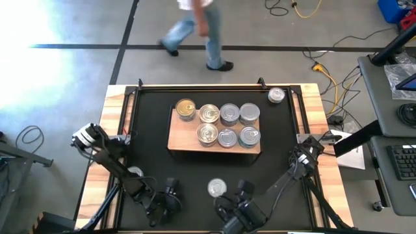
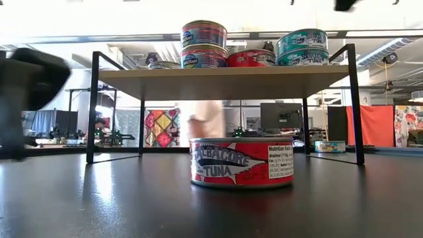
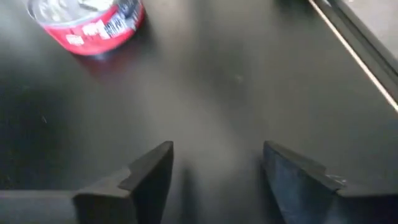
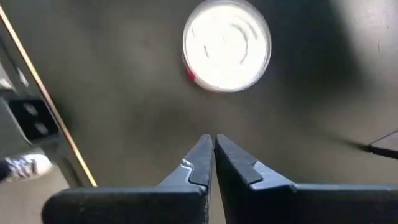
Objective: Stack canned seafood by type on shelf
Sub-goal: Stack the red tuna can on top of the red tuna can on the shelf
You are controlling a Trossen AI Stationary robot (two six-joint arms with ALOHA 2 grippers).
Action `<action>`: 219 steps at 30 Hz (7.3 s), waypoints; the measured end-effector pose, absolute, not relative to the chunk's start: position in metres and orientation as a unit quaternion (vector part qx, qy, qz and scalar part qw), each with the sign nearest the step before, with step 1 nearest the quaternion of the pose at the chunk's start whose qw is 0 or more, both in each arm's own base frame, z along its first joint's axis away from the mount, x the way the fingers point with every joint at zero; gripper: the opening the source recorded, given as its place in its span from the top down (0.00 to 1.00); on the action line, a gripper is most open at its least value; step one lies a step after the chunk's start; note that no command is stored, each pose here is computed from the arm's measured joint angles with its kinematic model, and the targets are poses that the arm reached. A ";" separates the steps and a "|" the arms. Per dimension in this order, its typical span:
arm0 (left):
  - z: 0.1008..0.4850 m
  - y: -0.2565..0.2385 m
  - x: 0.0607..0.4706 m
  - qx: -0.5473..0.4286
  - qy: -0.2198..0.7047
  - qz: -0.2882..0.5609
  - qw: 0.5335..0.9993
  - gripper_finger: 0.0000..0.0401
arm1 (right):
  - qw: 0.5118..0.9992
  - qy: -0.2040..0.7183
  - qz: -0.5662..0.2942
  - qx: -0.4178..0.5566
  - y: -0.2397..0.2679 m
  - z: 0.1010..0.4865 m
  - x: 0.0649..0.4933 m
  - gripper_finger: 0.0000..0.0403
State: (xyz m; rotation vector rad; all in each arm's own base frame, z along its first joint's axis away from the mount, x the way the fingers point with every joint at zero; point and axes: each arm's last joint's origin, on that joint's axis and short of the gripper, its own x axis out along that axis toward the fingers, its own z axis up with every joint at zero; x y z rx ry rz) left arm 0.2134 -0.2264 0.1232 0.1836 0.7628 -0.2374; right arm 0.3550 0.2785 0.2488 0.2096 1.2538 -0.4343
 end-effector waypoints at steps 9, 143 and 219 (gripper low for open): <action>0.122 -0.207 0.253 0.119 0.381 -0.078 0.913 0.24 | 0.744 0.637 -0.187 0.073 0.291 0.210 0.340 0.97; 0.067 -0.175 0.329 0.010 0.318 -0.113 0.941 0.00 | 0.890 0.342 -0.279 0.112 0.315 0.096 0.297 0.06; 0.091 -0.155 0.338 0.067 0.339 -0.007 0.938 0.21 | 0.908 0.176 -0.371 0.080 0.278 0.049 0.344 0.01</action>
